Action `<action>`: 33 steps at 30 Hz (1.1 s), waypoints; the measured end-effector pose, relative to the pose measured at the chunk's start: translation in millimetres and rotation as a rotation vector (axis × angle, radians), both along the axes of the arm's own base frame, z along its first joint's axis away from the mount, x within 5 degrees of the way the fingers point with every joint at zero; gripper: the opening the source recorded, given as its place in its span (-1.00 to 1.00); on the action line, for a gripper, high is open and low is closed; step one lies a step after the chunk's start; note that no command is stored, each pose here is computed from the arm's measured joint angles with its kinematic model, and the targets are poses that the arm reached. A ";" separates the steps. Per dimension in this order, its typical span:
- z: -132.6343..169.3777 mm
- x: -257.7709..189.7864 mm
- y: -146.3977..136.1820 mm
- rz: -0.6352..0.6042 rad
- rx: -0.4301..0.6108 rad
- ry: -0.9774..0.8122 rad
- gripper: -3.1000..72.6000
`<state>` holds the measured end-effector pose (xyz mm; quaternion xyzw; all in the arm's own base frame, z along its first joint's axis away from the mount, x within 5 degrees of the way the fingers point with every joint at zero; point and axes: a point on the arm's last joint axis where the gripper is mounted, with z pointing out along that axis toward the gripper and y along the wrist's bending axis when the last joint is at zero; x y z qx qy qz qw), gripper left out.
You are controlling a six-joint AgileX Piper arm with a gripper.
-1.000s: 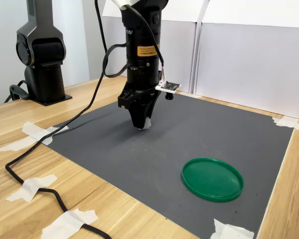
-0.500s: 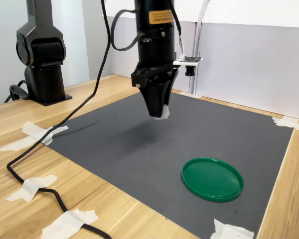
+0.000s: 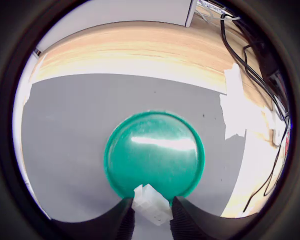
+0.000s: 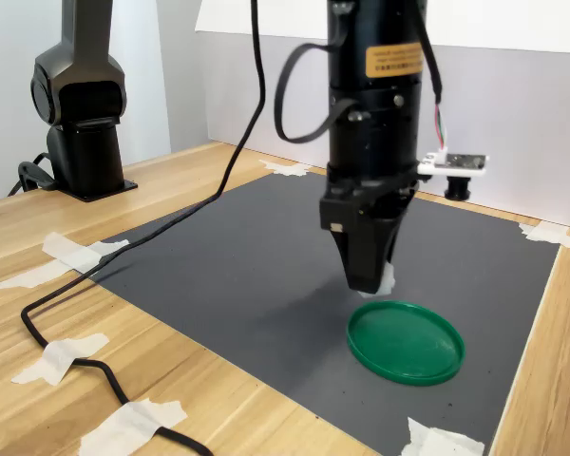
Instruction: Grasp a white terminal and put it on the green lid.
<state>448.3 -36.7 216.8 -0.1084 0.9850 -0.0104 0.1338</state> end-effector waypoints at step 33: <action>-16.9 18.6 -3.5 -0.011 -0.017 0.007 0.71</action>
